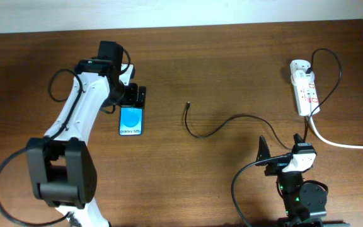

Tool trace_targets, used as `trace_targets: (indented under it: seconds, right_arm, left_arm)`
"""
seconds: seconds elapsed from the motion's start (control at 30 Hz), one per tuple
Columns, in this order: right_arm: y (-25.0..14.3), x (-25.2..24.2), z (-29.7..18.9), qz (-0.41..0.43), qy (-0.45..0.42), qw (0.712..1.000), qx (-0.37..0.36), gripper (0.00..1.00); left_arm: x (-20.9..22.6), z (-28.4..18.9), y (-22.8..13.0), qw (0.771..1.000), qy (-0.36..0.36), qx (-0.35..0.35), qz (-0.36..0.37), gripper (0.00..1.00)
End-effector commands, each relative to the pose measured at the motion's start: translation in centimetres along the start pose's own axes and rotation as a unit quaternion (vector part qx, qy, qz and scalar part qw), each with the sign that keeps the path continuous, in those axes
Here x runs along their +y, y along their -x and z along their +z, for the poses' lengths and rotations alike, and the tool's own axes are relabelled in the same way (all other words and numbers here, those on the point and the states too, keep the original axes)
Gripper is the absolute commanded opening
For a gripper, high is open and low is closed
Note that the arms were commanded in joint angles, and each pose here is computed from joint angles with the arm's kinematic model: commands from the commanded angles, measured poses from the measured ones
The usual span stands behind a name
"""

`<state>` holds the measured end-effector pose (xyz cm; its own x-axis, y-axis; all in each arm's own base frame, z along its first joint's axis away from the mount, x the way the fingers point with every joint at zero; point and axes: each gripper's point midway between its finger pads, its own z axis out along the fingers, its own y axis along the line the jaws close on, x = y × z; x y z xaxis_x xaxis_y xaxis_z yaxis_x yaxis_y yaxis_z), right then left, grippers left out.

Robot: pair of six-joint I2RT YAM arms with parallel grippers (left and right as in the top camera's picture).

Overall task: Plug charger to phone and switch on socket
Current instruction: 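Open the left gripper and move it over the blue phone, then lower the left gripper and grasp the phone's top edge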

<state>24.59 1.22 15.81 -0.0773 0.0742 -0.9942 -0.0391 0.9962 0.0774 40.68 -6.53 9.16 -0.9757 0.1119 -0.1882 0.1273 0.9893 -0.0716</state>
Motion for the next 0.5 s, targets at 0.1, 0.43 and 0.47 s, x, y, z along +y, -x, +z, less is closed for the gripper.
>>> trace_targets:
  seconds: [0.1,0.43,0.47]
  right_arm:
    - [-0.3,0.0,0.0,0.002,0.001,1.000,0.003,0.98]
    - [-0.3,0.0,0.0,0.001,0.001,1.000,0.003,0.98]
    - [-0.3,0.0,0.0,0.002,0.001,1.000,0.003,0.99]
  left_arm:
    - [0.5,3.3,0.0,1.000,0.008,0.029,0.006,0.99]
    - [1.0,4.5,0.3,0.999,0.021,0.030,0.006,0.99]
    - [1.0,4.5,0.3,0.999,0.021,0.030,0.006,0.99]
